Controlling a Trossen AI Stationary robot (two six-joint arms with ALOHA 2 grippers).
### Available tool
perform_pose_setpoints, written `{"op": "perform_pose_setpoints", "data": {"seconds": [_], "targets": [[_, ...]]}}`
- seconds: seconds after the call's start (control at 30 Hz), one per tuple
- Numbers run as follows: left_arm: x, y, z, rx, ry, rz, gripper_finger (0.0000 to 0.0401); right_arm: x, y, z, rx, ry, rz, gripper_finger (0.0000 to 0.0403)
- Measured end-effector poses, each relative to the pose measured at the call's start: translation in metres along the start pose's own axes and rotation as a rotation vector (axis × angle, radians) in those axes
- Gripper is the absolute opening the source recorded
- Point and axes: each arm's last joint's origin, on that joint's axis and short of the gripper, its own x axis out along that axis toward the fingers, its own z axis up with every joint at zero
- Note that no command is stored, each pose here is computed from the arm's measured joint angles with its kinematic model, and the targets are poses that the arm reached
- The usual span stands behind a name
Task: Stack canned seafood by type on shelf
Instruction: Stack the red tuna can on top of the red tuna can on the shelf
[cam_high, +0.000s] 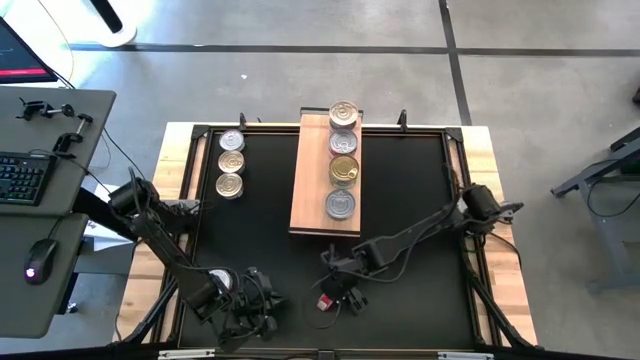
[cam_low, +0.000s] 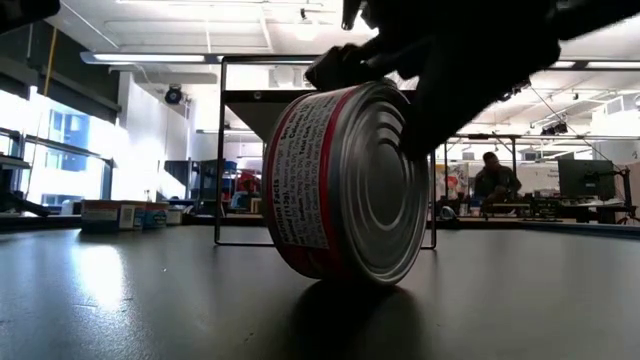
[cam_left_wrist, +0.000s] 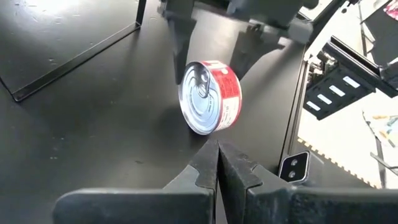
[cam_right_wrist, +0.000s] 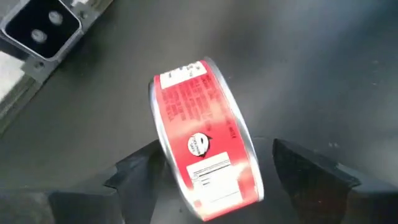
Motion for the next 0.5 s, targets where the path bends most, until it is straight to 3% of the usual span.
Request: {"op": "perform_pose_setpoints", "data": {"seconds": [0.3, 0.4, 0.5], "targets": [[0.000, -0.002, 0.000, -0.015, 0.006, -0.017, 0.0000, 0.017, 0.005, -0.005, -0.040, 0.024, 0.031, 0.0269], [-0.003, -0.005, 0.008, -0.046, -0.009, -0.052, 0.0000, 0.017, 0.009, -0.003, -0.020, 0.012, 0.015, 0.0222], [-0.011, -0.006, 0.021, -0.010, -0.028, -0.081, 0.0000, 0.013, 0.013, 0.002, 0.029, -0.003, -0.001, 0.0150]]}}
